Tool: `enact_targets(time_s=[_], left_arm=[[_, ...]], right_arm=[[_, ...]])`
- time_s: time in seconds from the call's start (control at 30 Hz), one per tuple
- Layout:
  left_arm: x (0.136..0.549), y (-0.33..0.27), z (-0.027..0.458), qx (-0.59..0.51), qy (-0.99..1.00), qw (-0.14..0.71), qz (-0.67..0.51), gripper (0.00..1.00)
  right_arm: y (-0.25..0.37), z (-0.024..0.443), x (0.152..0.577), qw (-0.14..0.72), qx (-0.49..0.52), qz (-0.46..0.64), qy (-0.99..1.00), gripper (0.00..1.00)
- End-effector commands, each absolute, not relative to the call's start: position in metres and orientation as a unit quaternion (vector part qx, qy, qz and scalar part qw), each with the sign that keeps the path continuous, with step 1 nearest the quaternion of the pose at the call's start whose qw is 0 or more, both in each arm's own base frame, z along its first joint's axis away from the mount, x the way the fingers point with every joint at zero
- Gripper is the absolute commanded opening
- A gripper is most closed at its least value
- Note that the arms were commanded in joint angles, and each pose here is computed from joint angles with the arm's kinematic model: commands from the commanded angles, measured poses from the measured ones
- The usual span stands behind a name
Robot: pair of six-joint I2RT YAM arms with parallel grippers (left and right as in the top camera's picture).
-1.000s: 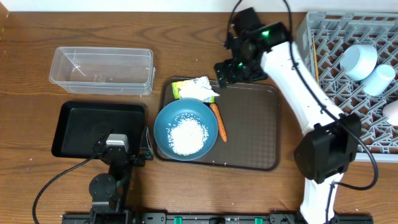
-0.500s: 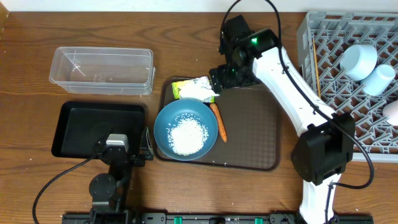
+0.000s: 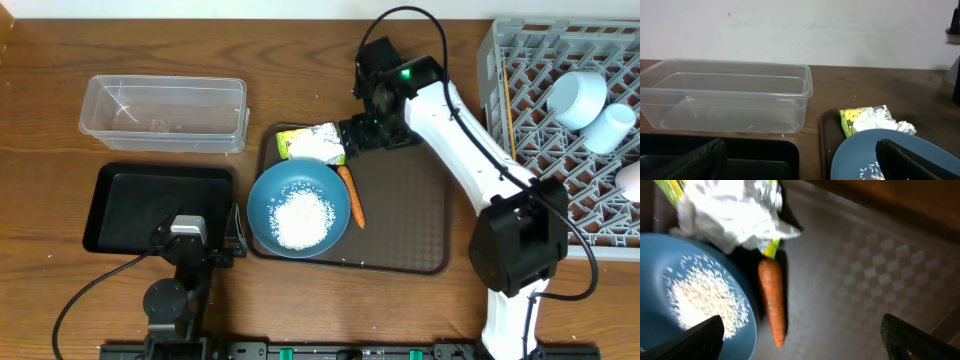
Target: Sort waste into correct bins and load items into the dishwasher rack
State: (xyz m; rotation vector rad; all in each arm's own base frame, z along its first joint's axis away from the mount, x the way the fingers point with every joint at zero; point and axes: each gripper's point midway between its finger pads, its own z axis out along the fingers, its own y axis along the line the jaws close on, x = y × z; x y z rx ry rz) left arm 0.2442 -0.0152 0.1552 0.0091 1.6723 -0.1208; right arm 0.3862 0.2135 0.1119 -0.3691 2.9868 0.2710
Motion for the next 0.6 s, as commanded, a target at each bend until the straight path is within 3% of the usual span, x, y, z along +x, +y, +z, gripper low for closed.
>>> enact_targets(time_s=[0.0, 0.17, 0.37, 0.57], left_arm=[[0.244, -0.018, 0.14, 0.01, 0.755, 0.653, -0.059, 0.98], [0.244, -0.018, 0.14, 0.01, 0.755, 0.653, -0.059, 0.98], [0.244, -0.018, 0.14, 0.01, 0.755, 0.653, -0.059, 0.98], [0.244, -0.018, 0.14, 0.01, 0.755, 0.653, -0.059, 0.98]], right_arm=[[0.19, 0.162, 0.416, 0.13, -0.083, 0.107, 0.982, 0.99], [0.137, 0.185, 0.441, 0.167, -0.025, 0.092, 0.981, 0.99], [0.029, 0.175, 0.44, 0.146, 0.068, -0.031, 0.986, 0.99], [-0.012, 0.175, 0.442, 0.144, 0.117, -0.027, 0.982, 0.99]])
